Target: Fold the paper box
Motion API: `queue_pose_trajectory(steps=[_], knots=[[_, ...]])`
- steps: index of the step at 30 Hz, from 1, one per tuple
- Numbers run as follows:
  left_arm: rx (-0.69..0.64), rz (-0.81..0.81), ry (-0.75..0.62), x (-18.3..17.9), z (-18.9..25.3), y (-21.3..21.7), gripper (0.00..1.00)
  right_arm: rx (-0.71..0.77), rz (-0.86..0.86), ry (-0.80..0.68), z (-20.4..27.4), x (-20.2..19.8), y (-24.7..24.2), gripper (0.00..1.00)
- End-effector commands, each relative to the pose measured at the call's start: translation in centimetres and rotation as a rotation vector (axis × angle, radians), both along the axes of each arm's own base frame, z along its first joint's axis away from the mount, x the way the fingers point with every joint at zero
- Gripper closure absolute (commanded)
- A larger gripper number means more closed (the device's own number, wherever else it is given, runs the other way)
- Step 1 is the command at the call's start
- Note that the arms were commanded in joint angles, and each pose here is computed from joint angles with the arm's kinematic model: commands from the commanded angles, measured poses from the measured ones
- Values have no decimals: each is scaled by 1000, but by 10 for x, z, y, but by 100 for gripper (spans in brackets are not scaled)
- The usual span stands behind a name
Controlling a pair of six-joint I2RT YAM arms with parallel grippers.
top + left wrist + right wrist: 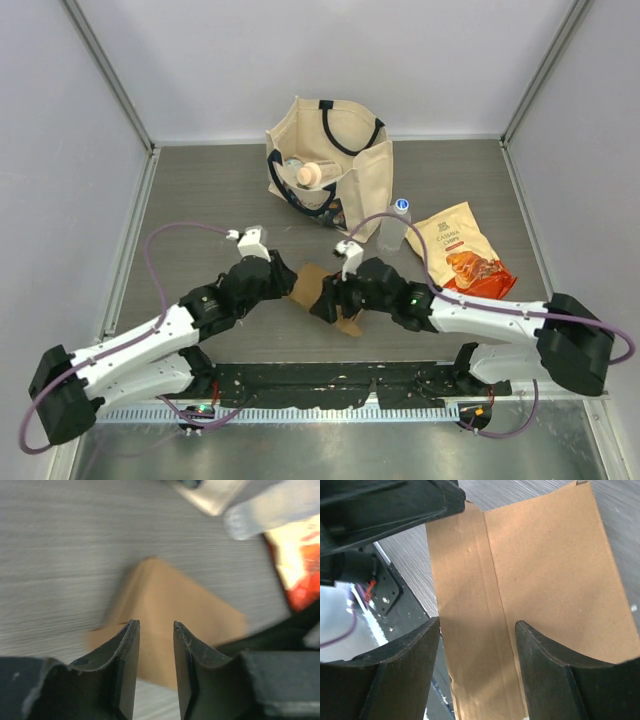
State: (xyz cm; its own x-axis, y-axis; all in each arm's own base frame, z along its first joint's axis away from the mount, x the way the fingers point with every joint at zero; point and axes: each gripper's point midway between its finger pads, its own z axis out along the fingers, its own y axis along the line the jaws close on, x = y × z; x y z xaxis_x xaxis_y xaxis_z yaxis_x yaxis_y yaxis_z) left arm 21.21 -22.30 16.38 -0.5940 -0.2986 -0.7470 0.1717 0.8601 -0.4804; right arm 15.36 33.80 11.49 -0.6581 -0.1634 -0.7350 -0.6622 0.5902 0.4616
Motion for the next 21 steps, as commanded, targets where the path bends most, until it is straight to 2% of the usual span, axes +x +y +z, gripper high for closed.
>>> queue_pose_trajectory(steps=[1,2,6,10,12,14,16,18,19,21], knots=[[-196,-101,65,-2,-20,-15,66,272,-75,185,31,-11,-5,34],[-178,-108,90,-9,-38,-11,66,285,-66,205,32,-15,-6,34],[-207,-128,54,-12,-41,-10,64,331,-33,246,43,-29,-11,34],[-157,-133,57,-12,-46,-6,65,274,-115,267,35,-27,-31,35],[-100,-132,42,-14,-38,3,64,248,-165,273,28,-23,-43,39],[-83,-138,-37,-8,-9,7,56,250,-225,286,21,-15,-58,43],[-133,-185,-108,-10,31,1,45,280,-272,302,15,-4,-69,48],[-132,-239,-89,-11,38,-12,43,332,-291,333,16,1,-71,56],[-171,-319,-66,-18,45,-27,43,379,-271,339,17,1,-69,62],[-249,-382,-18,-15,44,-57,47,418,-255,383,10,-2,-65,66]])
